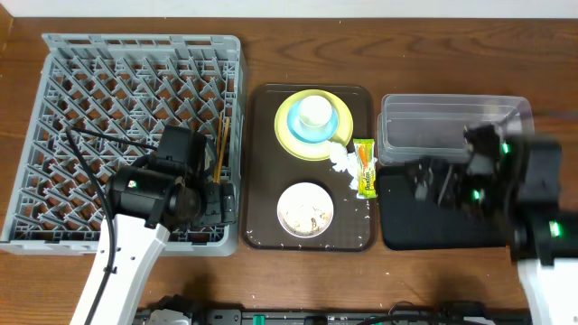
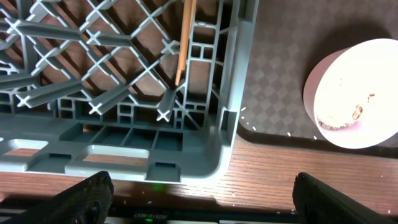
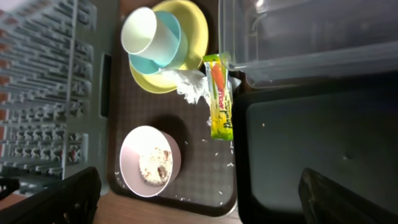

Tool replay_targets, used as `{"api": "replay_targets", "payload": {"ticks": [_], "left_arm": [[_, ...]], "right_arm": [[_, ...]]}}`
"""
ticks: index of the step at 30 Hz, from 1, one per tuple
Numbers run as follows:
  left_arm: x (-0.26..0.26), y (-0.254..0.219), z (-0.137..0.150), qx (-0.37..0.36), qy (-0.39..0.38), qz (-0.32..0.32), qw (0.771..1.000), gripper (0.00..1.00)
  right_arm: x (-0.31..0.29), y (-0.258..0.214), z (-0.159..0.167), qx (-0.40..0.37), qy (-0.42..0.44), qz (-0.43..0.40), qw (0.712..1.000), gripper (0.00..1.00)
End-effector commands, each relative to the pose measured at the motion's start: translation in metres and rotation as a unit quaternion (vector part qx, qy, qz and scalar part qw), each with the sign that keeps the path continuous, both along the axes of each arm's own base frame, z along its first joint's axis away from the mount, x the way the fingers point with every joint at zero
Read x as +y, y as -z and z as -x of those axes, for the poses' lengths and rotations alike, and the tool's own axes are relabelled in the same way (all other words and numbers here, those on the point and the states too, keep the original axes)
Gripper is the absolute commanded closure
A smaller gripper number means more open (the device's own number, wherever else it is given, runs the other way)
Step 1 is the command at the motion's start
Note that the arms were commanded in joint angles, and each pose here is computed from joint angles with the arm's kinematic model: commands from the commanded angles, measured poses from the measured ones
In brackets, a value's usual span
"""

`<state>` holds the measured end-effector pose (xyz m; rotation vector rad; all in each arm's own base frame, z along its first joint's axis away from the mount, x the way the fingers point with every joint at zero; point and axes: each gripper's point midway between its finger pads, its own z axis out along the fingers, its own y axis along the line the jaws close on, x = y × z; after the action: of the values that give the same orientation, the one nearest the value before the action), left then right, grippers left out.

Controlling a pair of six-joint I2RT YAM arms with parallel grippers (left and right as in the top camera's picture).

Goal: Sort waste into correct bins and load items into the dishwasher

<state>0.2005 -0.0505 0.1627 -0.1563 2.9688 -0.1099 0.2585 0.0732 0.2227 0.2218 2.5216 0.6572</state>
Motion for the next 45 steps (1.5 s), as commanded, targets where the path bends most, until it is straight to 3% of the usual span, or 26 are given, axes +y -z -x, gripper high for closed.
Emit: {"api": "replay_targets", "payload": {"ticks": [1, 4, 8, 12, 16, 20, 27, 30, 35, 41, 43, 45], "left_arm": [[0.0, 0.001, 0.002, 0.004, -0.005, 0.001, 1.0, 0.07], [0.0, 0.001, 0.002, 0.004, -0.005, 0.001, 1.0, 0.07], [0.0, 0.001, 0.002, 0.004, -0.005, 0.001, 1.0, 0.07], [0.009, 0.0, -0.001, -0.004, -0.003, -0.024, 1.0, 0.07], [0.041, -0.004, -0.008, -0.026, -0.021, -0.118, 0.992, 0.07], [0.091, -0.023, -0.015, -0.058, -0.048, -0.265, 0.961, 0.07], [0.152, -0.074, -0.002, -0.066, -0.071, -0.478, 0.873, 0.07], [0.164, -0.09, 0.008, -0.078, -0.104, -0.52, 0.844, 0.07], [0.187, -0.116, 0.049, -0.052, -0.147, -0.579, 0.8, 0.07], [0.189, -0.113, 0.059, -0.058, -0.181, -0.555, 0.809, 0.07], [0.186, -0.106, 0.061, -0.049, -0.184, -0.539, 0.821, 0.07], [0.181, -0.094, 0.064, -0.033, -0.188, -0.509, 0.839, 0.07]], "right_arm": [[0.03, 0.012, -0.003, 0.056, -0.059, -0.07, 0.994, 0.01], [0.036, 0.042, 0.002, 0.134, -0.05, -0.05, 0.988, 0.01], [0.069, 0.068, 0.012, 0.155, -0.138, 0.007, 0.978, 0.01], [0.119, 0.08, 0.019, 0.119, -0.225, 0.055, 0.965, 0.01], [0.164, 0.086, 0.03, 0.062, -0.293, 0.103, 0.949, 0.01], [0.195, 0.093, 0.043, 0.019, -0.334, 0.15, 0.93, 0.01], [0.223, 0.108, 0.055, -0.035, -0.361, 0.218, 0.906, 0.01], [0.232, 0.12, 0.055, -0.038, -0.367, 0.233, 0.9, 0.01], [0.24, 0.147, 0.055, -0.021, -0.374, 0.246, 0.894, 0.01], [0.253, 0.148, 0.047, -0.04, -0.371, 0.232, 0.898, 0.01], [0.256, 0.147, 0.046, -0.044, -0.37, 0.228, 0.899, 0.13], [0.255, 0.148, 0.046, -0.043, -0.371, 0.229, 0.899, 0.42]]}}
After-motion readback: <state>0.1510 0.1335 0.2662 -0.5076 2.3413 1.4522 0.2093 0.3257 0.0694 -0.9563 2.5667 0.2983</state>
